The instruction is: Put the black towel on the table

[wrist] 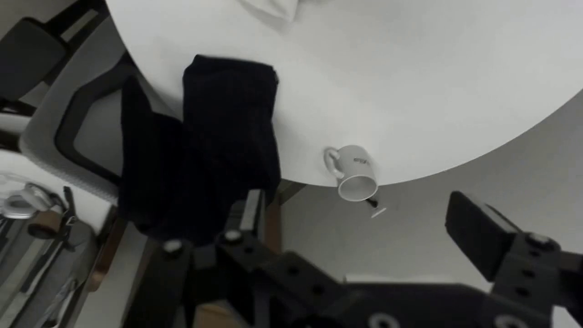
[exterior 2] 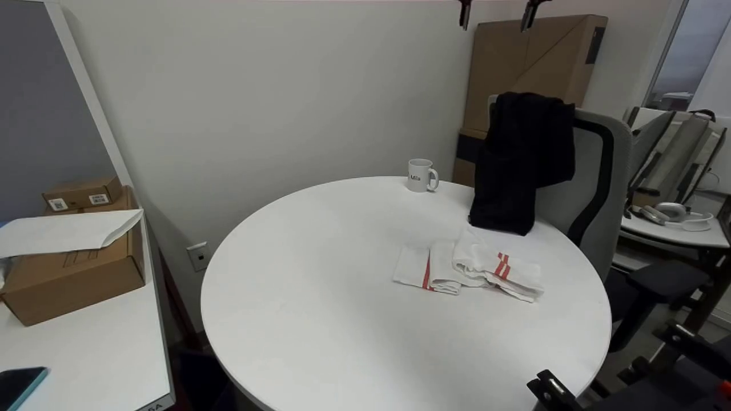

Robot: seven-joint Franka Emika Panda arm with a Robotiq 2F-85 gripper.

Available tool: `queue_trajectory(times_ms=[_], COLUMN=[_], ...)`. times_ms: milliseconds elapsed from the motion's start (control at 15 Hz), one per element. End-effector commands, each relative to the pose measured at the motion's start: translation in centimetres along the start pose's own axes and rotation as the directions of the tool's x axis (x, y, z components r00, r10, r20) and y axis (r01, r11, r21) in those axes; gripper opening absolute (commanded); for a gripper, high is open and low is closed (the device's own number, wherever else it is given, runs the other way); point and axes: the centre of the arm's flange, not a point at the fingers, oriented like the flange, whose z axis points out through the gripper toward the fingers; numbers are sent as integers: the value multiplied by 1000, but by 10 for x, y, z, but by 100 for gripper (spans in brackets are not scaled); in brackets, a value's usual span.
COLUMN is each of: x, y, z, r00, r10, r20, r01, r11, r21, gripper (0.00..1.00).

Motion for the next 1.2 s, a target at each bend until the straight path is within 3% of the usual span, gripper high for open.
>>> queue_trajectory(times_ms=[0, 200, 600, 867, 1133], x=[35, 50, 66, 75, 96], y=[27, 64, 131, 157, 140], z=[32, 54, 92, 113, 136], r00=[991, 987, 985, 978, 977], r10=[76, 108, 169, 199, 145], r20=[-108, -116, 19, 54, 155], r01=[-91, -133, -154, -171, -98], r11=[987, 964, 933, 928, 956], r21=[-136, -232, -326, -331, -276], gripper=[100, 100, 100, 100, 100])
